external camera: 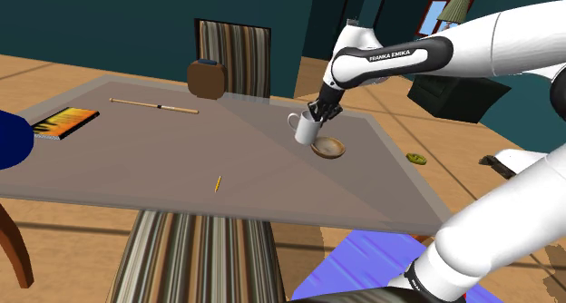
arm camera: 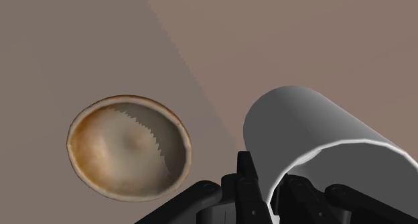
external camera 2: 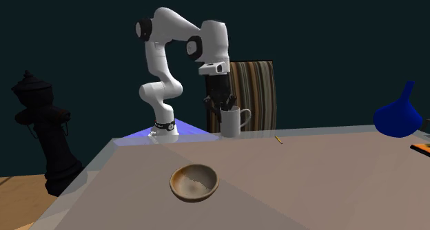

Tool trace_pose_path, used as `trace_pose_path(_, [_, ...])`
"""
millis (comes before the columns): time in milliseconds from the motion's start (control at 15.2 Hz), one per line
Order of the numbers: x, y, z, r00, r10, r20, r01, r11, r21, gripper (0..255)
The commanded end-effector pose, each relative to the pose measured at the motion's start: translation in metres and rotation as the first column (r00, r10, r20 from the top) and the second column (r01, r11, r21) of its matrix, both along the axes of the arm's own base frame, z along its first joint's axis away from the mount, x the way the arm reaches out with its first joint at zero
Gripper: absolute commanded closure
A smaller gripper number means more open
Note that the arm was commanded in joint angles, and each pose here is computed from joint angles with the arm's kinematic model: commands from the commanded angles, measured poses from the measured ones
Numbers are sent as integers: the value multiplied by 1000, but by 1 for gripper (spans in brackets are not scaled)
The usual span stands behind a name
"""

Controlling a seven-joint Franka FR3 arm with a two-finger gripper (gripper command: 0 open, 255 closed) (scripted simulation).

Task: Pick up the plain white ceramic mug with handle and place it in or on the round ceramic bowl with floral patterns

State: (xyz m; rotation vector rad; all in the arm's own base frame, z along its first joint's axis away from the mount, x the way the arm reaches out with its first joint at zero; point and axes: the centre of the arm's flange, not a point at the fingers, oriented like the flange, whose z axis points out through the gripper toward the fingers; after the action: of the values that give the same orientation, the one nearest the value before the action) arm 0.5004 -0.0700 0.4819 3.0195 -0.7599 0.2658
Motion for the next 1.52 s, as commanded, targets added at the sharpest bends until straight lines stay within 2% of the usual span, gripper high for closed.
trace_pose_path(0, [3,-25,0,1000,1,0,-1,1000,-1,255])
trace_pose_path(792, [23,-181,11,1000,1,0,-1,1000,-1,255])
trace_pose_path(1452, [23,-181,-42,1000,1,0,-1,1000,-1,255])
